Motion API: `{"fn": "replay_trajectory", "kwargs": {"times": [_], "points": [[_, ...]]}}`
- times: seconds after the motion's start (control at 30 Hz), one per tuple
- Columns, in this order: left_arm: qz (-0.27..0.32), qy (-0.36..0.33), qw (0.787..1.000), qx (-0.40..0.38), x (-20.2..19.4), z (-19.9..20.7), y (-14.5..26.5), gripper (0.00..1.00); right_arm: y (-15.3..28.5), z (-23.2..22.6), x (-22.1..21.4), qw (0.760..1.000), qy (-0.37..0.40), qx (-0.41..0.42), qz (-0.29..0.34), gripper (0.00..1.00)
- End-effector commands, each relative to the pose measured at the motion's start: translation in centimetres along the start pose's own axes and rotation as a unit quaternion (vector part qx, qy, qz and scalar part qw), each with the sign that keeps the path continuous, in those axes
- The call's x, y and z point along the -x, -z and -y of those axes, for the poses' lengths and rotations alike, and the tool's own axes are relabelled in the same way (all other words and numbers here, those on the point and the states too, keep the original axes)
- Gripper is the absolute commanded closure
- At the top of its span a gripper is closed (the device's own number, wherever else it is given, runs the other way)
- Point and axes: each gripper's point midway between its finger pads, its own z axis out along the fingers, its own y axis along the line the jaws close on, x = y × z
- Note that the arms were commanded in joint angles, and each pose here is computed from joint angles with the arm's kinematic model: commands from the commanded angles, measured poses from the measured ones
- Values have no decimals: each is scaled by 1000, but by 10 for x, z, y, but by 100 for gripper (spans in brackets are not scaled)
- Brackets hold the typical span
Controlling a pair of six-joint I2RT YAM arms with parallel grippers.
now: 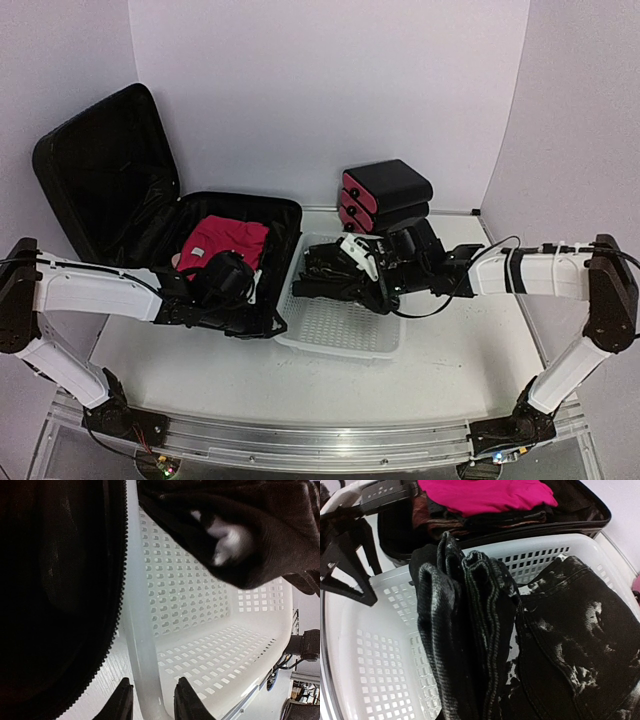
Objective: Open, take out, and arrange the luggage
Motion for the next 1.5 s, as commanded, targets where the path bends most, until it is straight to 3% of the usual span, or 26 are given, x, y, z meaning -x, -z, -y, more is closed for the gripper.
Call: {"fn": "replay_trajectory", "kwargs": {"times": [0.0, 0.27, 0.7, 0.83, 0.93, 1.07, 1.23, 1.37, 1.47], "points": [[32, -3, 999, -13, 18, 13, 7, 75, 14, -27, 40, 995, 22, 57, 83, 100], [19, 0, 1000, -9, 13, 10, -1, 88, 9, -54, 21, 991, 20, 105, 80, 100], [23, 0, 1000, -15, 13, 12, 5, 92, -25, -57, -11, 991, -10, 125, 39, 100], [18, 0, 1000, -18, 12, 13, 4, 92, -36, -52, -31, 994, -1, 111, -1, 99], [18, -1, 1000, -19, 11, 13, 5, 92, -37, -51, -40, 995, -2, 78, -60, 81], [20, -4, 1000, -21, 12, 14, 6, 92, -14, -44, -29, 981, -131, 38, -141, 42], [20, -3, 999, -25, 12, 16, 8, 92, 41, -55, 17, 963, -247, 45, -100, 5], [17, -5, 999, -27, 13, 18, 7, 92, 55, -51, 25, 953, -288, 25, -93, 2], [16, -5, 999, -29, 14, 20, 6, 92, 40, -49, 28, 937, -333, 27, -103, 18]]}}
